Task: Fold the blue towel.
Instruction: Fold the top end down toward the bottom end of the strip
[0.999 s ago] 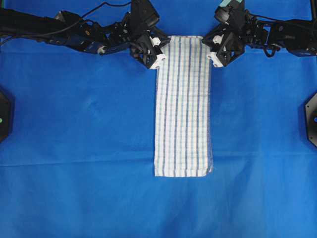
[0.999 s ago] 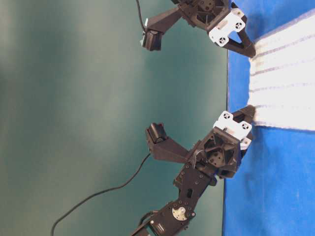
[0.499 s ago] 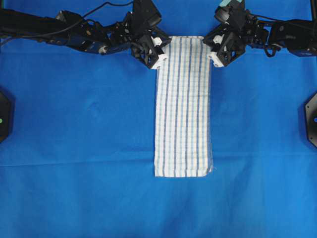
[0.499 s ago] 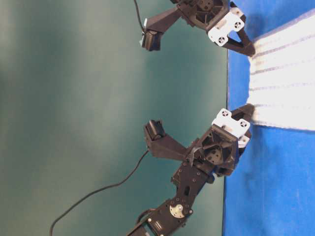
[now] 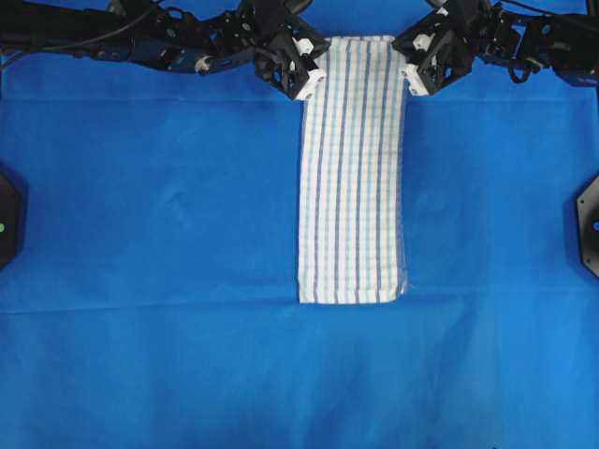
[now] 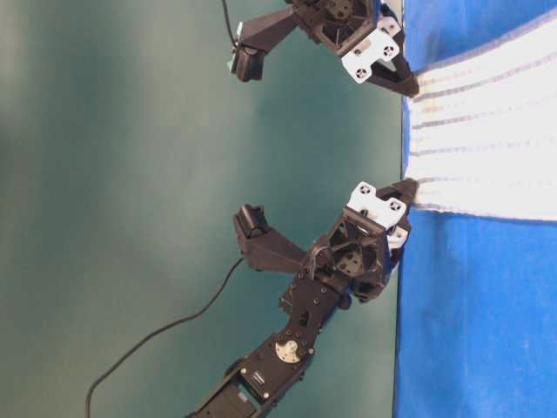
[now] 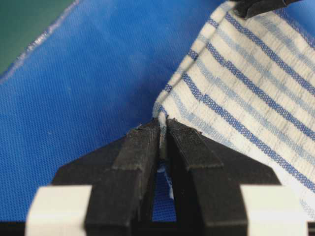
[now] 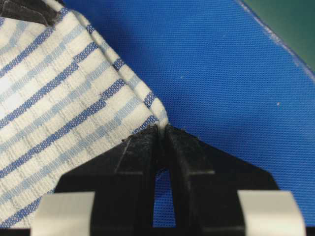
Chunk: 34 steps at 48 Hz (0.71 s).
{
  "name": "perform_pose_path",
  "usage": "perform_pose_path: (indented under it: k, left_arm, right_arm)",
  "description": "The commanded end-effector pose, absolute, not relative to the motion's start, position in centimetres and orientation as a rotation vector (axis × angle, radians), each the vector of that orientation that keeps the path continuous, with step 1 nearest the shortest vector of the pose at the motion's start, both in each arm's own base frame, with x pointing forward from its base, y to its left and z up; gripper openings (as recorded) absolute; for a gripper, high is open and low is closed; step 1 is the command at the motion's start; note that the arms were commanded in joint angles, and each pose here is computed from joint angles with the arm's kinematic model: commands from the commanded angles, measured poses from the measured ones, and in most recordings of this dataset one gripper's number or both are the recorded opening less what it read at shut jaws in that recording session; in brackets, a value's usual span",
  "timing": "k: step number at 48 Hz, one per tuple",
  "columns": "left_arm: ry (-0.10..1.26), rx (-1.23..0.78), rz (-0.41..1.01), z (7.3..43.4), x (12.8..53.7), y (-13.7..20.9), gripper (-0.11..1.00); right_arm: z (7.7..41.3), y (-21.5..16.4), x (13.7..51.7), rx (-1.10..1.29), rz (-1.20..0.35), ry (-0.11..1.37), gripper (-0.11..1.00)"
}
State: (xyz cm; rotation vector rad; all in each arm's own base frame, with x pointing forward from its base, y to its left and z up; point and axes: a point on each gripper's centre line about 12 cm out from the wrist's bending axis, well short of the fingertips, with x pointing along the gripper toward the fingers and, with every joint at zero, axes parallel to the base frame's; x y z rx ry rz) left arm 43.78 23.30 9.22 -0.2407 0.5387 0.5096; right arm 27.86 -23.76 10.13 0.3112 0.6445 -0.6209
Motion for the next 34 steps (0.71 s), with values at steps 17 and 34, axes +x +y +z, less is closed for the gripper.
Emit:
perform_pose_path:
  k: [17,34]
  left_arm:
    - [0.454,-0.201,0.469,14.4,43.8,21.2,0.03]
    - [0.489,-0.105,0.298,15.5,43.1,13.0,0.03]
  right_arm:
    - [13.7,-21.6,27.1,0.273,-0.598,0.565,0.09]
    - [16.3,-14.2,26.5,0.222,-0.44,0.514,0.09]
